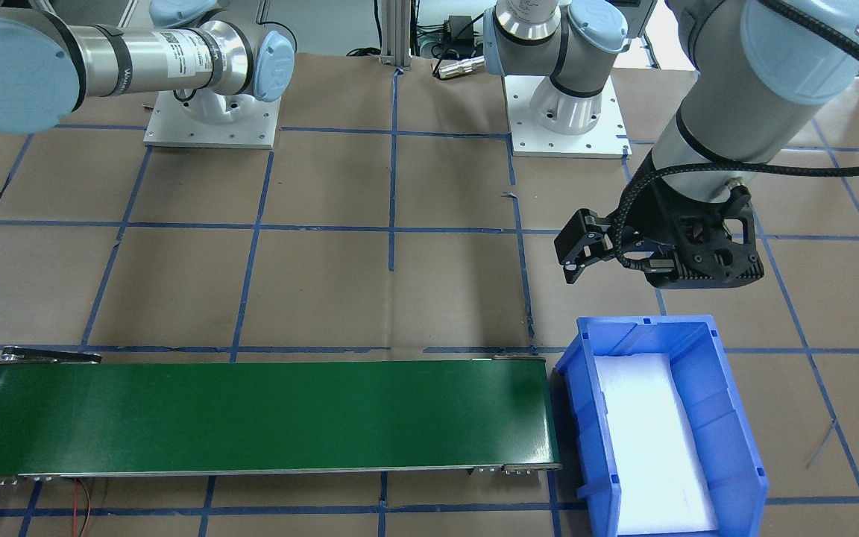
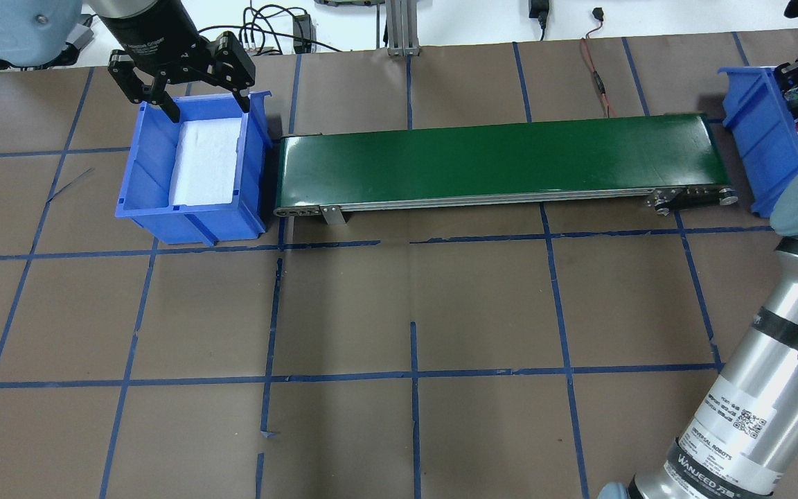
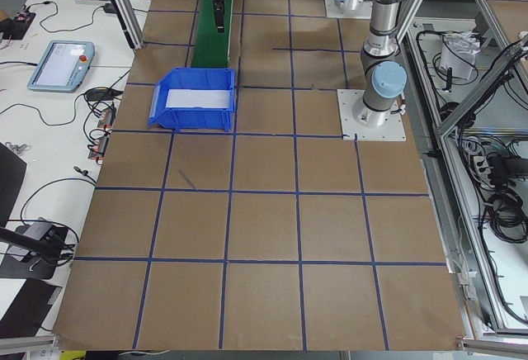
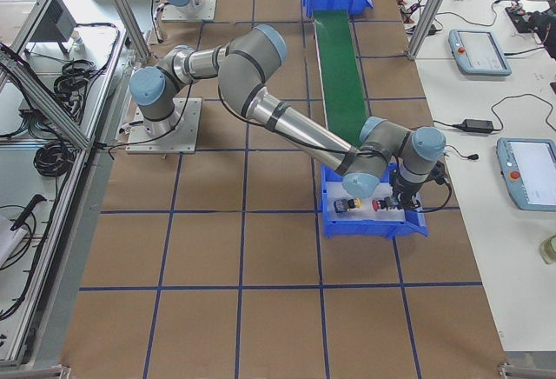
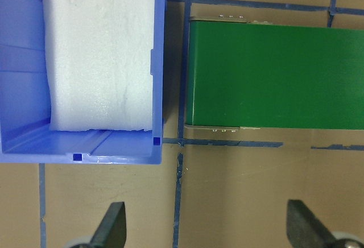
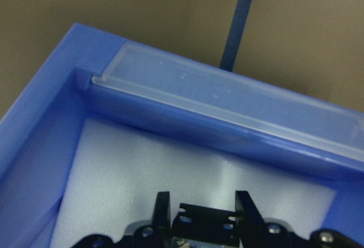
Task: Transport two buttons from left to right
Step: 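Open the right gripper and raise it from the bin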
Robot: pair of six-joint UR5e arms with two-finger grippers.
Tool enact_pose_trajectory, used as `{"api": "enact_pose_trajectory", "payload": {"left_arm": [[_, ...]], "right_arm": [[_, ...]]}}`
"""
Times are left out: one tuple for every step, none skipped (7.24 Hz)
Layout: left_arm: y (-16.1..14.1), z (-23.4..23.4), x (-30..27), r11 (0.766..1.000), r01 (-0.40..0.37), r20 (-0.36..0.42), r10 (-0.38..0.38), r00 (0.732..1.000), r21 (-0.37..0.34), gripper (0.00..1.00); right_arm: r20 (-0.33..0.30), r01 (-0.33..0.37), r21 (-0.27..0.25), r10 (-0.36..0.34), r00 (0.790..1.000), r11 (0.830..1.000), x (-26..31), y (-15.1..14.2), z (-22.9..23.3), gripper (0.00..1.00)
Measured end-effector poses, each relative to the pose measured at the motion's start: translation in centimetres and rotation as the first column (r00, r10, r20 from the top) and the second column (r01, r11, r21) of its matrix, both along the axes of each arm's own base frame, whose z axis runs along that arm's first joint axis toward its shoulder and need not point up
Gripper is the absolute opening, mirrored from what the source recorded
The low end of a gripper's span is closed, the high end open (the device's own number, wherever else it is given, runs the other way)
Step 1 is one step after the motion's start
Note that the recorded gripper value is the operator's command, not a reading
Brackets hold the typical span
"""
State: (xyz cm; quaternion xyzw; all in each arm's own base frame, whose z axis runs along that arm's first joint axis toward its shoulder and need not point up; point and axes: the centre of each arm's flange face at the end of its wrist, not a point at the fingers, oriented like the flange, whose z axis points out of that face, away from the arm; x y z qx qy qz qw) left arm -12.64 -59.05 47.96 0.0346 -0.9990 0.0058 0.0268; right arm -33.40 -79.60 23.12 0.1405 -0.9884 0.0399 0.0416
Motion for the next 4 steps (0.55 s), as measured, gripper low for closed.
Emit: {"api": "enact_pose_trajectory", "payload": {"left_arm": [[0.0,0.0,0.0,1.0,0.0,0.0,0.0,1.0,0.0,1.0],[0.0,0.0,0.0,1.0,0.0,0.0,0.0,1.0,0.0,1.0],[0.0,0.01,0.0,1.0,0.0,0.0,0.0,1.0,0.0,1.0],[0.0,0.0,0.0,1.0,0.0,0.001,0.0,1.0,0.0,1.0]], "right_arm": [[0.001,0.0,0.001,0.0,1.0,1.0,0.0,0.01,-0.01,0.59],[0.001,0.0,0.002,0.0,1.0,1.0,0.01,0.02,-0.02,0.59],[0.001,0.0,0.001,0.0,1.0,1.0,0.02,0.03,0.1,0.59],[0.0,0.0,-0.001,0.0,1.0,1.0,0.12,0.13,0.86,0.59]]}}
